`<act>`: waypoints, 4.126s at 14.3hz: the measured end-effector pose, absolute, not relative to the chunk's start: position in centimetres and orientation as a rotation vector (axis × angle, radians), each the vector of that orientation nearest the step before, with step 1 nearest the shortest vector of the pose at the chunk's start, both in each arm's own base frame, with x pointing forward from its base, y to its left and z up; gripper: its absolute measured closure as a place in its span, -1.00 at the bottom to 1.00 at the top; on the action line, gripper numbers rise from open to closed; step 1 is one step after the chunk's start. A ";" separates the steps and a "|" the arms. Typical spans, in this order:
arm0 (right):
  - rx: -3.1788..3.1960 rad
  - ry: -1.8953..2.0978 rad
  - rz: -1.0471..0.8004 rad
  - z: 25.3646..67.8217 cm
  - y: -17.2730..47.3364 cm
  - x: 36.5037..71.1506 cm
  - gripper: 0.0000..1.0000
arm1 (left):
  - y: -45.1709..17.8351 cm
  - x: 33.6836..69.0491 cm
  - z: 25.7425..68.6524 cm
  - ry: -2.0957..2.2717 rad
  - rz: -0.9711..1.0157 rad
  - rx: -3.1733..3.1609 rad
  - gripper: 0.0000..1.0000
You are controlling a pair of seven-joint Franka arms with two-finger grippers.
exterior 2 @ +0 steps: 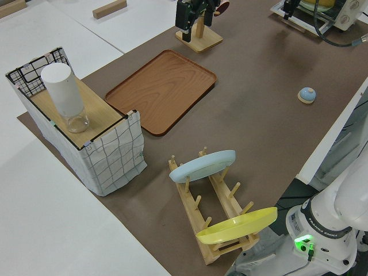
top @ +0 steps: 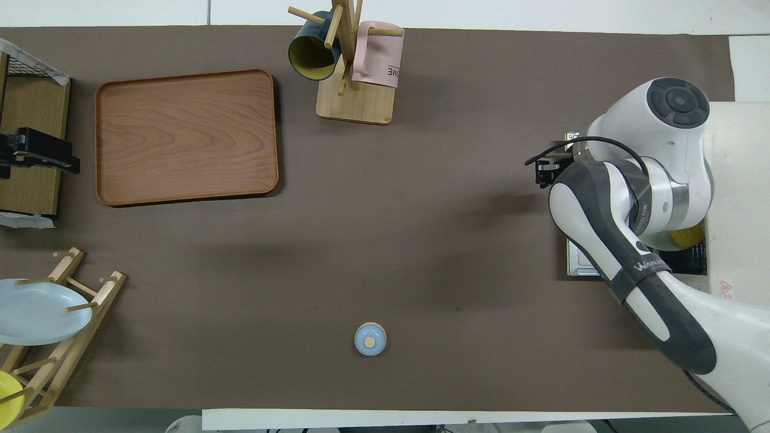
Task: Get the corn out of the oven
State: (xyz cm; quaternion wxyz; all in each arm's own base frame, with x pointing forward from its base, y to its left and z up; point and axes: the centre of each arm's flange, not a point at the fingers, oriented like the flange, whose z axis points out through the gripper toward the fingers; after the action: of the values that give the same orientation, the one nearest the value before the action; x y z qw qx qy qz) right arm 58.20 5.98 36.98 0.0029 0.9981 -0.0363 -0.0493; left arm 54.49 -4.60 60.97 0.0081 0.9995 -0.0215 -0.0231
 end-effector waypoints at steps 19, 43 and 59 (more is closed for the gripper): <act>2.988 0.119 -0.217 36.5 -2.2 54.5 0.81 | -4.6 54.5 61.0 -0.067 -0.072 3.124 -1.00; 3.243 -0.476 0.105 40.2 48.3 58.1 -0.01 | -10.0 54.1 52.3 0.040 0.100 3.095 -1.00; 3.026 -0.012 -0.129 32.7 8.9 57.8 0.97 | -44.3 47.3 29.9 0.110 0.150 3.045 -0.61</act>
State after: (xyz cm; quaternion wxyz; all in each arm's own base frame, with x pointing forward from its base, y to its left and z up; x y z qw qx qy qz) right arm 57.79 8.89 32.74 0.0562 0.9975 -0.0040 -0.0426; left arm 47.31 -44.32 29.89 0.0456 0.9971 0.0362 0.0493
